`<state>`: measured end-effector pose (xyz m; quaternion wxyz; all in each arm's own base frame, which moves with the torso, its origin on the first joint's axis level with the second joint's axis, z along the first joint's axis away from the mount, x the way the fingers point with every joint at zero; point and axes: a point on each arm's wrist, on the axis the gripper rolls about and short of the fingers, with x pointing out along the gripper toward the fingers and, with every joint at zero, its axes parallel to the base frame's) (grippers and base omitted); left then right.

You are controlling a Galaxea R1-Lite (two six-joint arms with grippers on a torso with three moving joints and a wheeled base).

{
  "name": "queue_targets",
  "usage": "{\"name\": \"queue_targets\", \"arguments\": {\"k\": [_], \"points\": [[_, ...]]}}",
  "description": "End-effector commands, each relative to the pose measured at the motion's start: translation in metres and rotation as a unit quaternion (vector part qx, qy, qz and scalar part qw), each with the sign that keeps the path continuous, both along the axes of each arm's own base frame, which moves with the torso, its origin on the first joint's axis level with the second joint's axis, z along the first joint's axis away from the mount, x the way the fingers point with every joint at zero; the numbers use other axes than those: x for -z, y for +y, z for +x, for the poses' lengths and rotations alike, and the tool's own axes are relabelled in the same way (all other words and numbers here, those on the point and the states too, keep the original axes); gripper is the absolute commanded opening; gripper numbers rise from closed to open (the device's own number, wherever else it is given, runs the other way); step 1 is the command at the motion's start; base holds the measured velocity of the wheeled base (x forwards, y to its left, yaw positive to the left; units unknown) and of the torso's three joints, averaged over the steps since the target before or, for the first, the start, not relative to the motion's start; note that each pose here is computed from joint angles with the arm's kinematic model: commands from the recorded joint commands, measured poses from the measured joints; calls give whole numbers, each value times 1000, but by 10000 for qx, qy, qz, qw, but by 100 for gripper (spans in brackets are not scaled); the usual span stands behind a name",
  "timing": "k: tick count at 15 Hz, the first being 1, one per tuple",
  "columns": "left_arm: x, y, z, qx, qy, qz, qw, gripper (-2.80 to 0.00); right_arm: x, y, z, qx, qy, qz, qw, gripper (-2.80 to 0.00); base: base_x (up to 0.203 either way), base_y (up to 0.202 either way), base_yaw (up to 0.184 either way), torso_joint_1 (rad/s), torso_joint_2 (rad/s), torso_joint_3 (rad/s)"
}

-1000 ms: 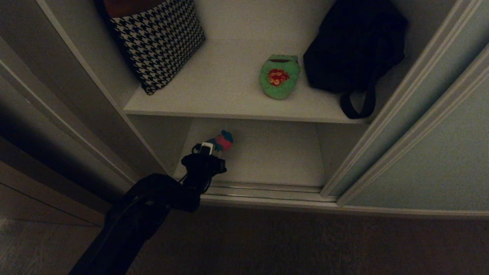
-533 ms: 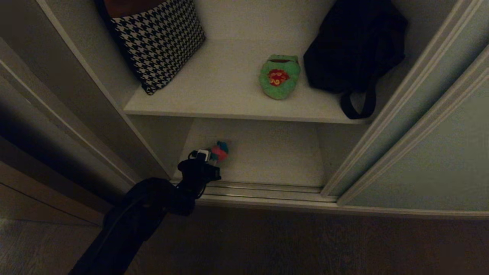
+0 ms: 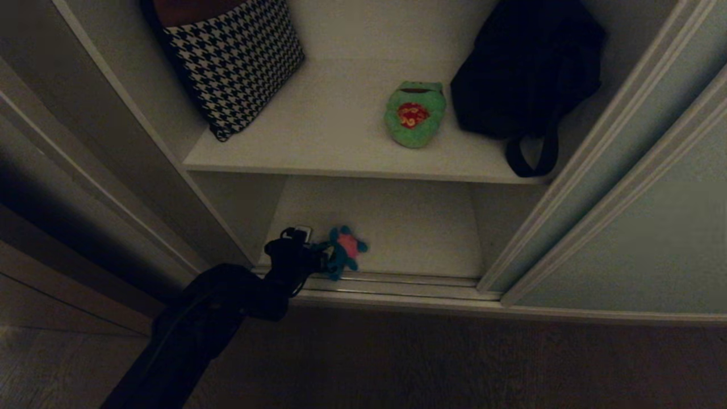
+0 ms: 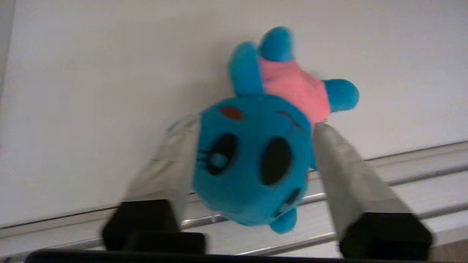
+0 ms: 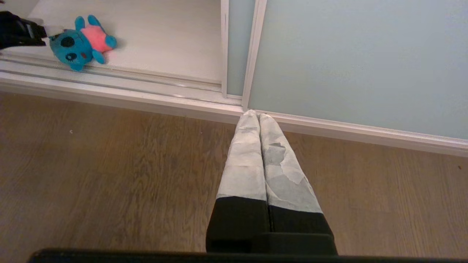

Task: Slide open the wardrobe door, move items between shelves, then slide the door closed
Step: Place the blue doll on the lower shelf, then place the green doll on the lower shelf

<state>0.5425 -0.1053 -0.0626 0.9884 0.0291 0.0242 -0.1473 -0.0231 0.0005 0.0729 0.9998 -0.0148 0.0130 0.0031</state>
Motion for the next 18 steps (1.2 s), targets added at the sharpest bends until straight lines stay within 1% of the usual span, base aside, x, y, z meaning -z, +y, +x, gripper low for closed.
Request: {"name": "queue_targets", "arguments": {"k": [1, 3, 6, 9, 11, 12, 14, 15, 17, 18], "points": [[-15, 1, 1, -31, -110, -219, 9997, 0, 0, 0, 0, -2, 0, -4, 10000, -280, 0, 0, 0, 0, 0, 0], [-34, 1, 0, -58, -140, -419, 9990, 0, 0, 0, 0, -2, 7, -4, 10000, -280, 0, 0, 0, 0, 0, 0], [-71, 7, -2, -102, -328, -686, 9971, 0, 0, 0, 0, -2, 7, -4, 10000, -280, 0, 0, 0, 0, 0, 0], [-90, 11, -21, -119, -50, -760, 9970, 0, 0, 0, 0, -2, 0, -4, 10000, -280, 0, 0, 0, 0, 0, 0], [-92, 14, -38, -115, 401, -710, 9966, 0, 0, 0, 0, -2, 0, 3, 10000, -280, 0, 0, 0, 0, 0, 0], [-87, 15, -46, -43, 697, -668, 9953, 0, 0, 0, 0, -2, 0, -4, 10000, -280, 0, 0, 0, 0, 0, 0], [-70, 16, -61, 148, 1442, -581, 9877, 0, 0, 0, 0, -2, 0, -4, 10000, -280, 0, 0, 0, 0, 0, 0], [-64, 17, -65, 161, 1657, -540, 9846, -280, 0, 0, 0, -2, 5, -4, 10000, -280, 0, 0, 0, 0, 0, 0], [-61, 17, -65, 164, 1721, -496, 9837, -280, 0, 0, 0, -2, 4, -4, 10000, -280, 0, 0, 0, 0, 0, 0], [-57, 17, -67, 163, 1820, -472, 9820, -280, 0, 0, 0, -2, 0, -4, 10000, -280, 0, 0, 0, 0, 0, 0]]}}
